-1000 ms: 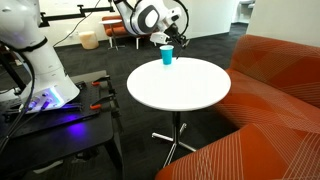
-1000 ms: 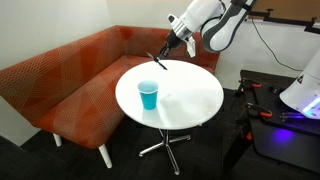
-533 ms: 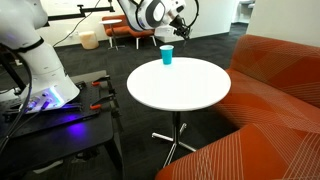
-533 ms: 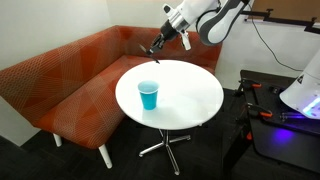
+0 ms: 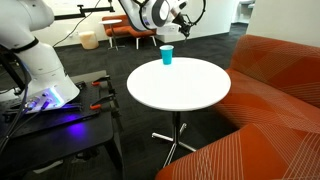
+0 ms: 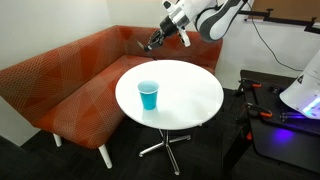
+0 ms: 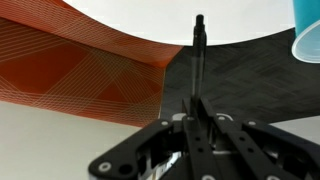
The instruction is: Put the pen in the cup
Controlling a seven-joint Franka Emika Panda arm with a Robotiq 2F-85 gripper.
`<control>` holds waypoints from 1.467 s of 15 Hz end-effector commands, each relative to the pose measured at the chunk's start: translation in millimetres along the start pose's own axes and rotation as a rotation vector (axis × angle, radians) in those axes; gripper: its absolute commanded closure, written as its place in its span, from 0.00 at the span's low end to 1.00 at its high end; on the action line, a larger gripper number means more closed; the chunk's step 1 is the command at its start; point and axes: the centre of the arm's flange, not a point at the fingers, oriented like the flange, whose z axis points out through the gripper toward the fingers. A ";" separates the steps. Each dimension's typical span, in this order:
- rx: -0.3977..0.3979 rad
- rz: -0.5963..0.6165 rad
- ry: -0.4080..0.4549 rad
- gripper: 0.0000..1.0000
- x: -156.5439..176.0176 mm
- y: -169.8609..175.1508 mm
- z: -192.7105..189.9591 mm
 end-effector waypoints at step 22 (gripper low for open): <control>0.156 0.006 0.014 0.97 17.1 -22.9 -16.0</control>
